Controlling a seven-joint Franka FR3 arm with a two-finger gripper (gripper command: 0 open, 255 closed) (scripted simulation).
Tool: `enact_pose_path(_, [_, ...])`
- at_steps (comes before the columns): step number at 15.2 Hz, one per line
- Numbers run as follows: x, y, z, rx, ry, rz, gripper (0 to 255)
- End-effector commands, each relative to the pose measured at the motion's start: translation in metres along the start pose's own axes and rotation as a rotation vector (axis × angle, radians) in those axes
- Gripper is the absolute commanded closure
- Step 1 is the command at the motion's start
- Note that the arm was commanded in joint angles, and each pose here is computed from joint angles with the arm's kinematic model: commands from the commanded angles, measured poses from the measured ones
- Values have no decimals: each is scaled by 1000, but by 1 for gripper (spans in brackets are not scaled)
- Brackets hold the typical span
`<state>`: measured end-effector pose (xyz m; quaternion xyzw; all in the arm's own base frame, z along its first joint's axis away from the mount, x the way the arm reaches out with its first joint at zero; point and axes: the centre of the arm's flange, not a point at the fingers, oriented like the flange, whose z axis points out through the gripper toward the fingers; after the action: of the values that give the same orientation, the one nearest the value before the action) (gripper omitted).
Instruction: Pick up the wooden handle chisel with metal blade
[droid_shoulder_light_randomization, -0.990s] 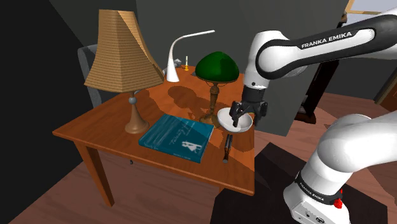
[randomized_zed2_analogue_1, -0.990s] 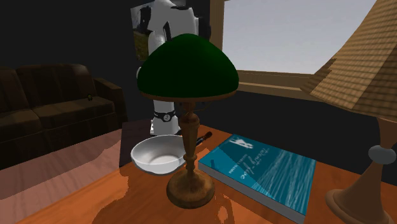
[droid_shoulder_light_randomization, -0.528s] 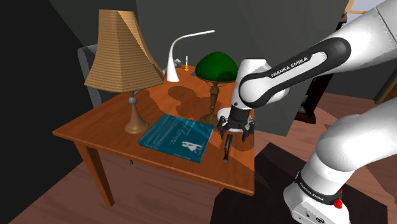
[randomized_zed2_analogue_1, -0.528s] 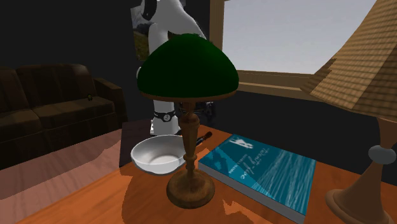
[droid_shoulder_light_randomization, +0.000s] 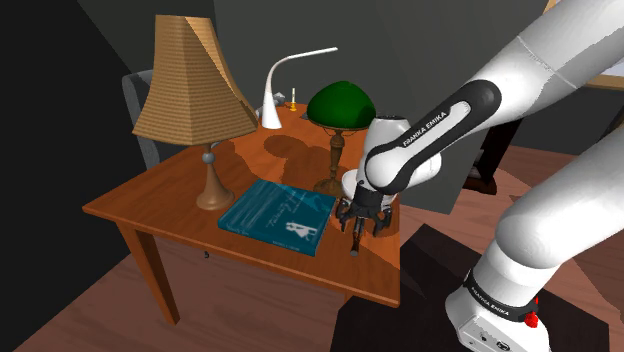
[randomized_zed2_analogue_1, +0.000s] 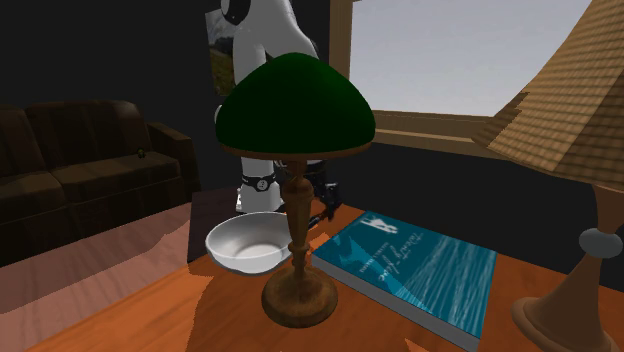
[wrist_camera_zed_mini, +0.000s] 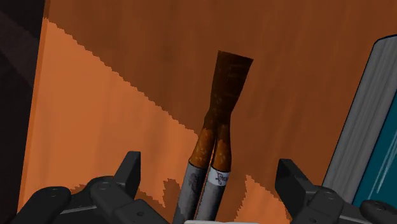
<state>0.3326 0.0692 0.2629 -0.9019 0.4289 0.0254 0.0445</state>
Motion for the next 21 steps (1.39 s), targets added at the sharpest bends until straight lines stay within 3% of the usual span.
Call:
enact_pose_path(1, [1, 0, 8, 1, 1, 0, 0])
enact_pose_path(3, [1, 0, 8, 1, 1, 0, 0])
enact_pose_path(4, [1, 0, 8, 1, 1, 0, 255])
enact_pose_path(13, [1, 0, 8, 1, 1, 0, 255])
enact_pose_path(21, [-2, -3, -34, 1, 1, 0, 255])
